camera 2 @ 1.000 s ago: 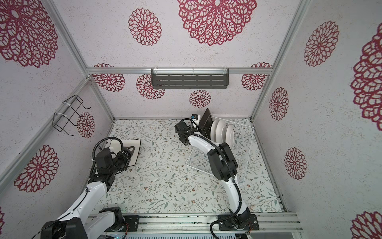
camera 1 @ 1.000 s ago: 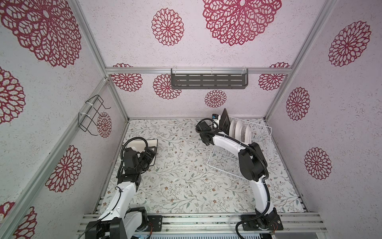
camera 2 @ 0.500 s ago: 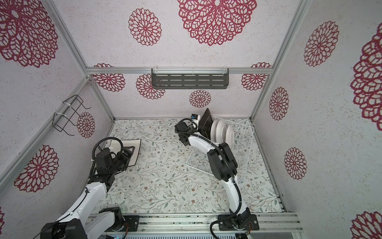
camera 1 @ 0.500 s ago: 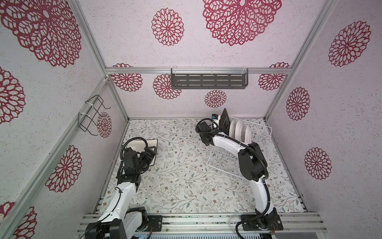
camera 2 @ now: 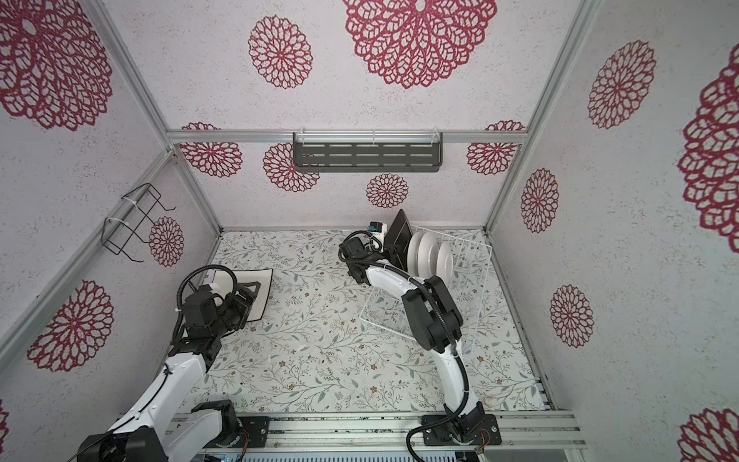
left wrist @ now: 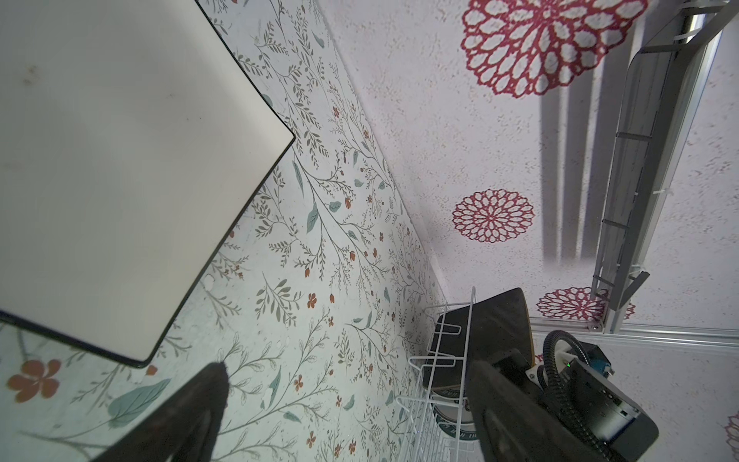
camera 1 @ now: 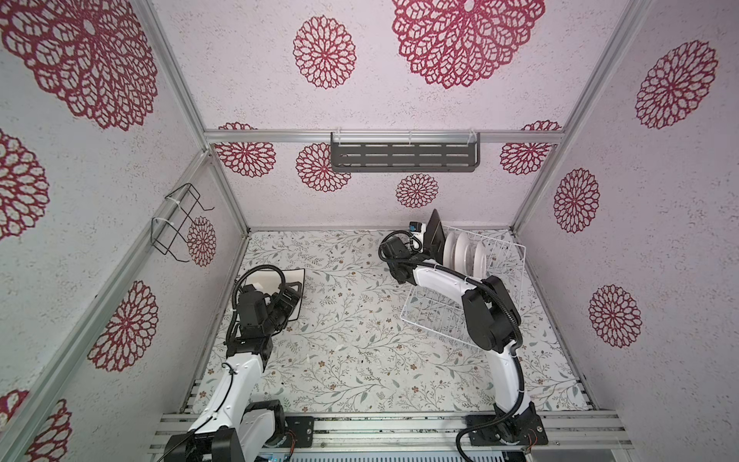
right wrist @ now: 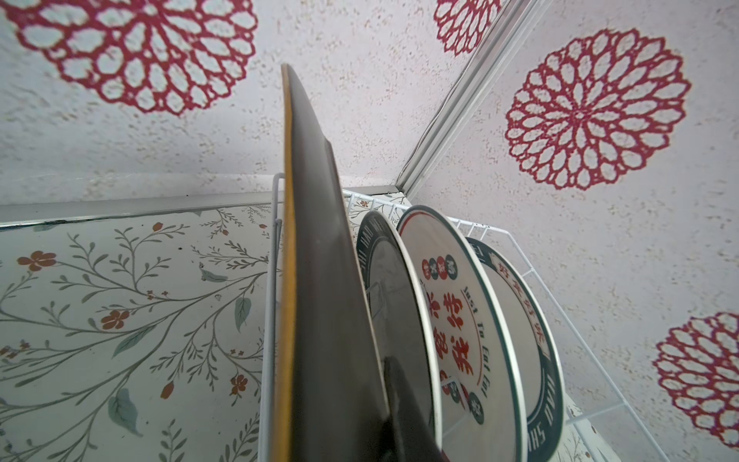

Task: Unload the plates from the dish rack
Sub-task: 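Close the right gripper on the dark square plate's edge in the rack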

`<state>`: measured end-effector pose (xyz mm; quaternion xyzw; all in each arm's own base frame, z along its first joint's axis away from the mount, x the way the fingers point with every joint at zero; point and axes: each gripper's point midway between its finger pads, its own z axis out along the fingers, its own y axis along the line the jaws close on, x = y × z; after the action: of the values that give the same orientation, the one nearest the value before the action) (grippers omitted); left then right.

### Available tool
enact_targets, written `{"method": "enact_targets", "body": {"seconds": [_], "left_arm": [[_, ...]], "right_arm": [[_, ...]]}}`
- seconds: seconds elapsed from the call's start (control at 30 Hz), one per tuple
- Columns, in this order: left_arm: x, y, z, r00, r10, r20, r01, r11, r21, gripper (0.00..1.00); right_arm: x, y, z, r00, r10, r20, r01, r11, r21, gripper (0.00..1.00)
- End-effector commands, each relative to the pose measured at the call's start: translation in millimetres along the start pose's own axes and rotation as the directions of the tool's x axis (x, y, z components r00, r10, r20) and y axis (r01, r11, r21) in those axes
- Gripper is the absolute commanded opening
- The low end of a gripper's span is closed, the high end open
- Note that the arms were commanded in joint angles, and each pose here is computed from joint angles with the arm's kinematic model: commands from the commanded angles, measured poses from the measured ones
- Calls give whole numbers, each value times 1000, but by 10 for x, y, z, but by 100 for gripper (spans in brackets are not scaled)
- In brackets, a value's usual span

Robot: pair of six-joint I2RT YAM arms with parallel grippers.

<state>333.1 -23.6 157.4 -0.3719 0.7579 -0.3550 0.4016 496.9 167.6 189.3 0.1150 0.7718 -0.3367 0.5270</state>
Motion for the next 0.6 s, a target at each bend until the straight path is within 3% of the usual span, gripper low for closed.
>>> {"method": "enact_targets", "body": {"seconds": [0.0,0.57], "left_arm": [[-32,-158,-32,1000,21,8,-22,999,33,97],[-45,-190,-56,1000,23,13,-23,999,37,97]], "right_arm": [[-620,-426,-171,987,137,84,-141,989,42,0],[-867,-566,-295,979,160,128,-166,985,39,0]]}}
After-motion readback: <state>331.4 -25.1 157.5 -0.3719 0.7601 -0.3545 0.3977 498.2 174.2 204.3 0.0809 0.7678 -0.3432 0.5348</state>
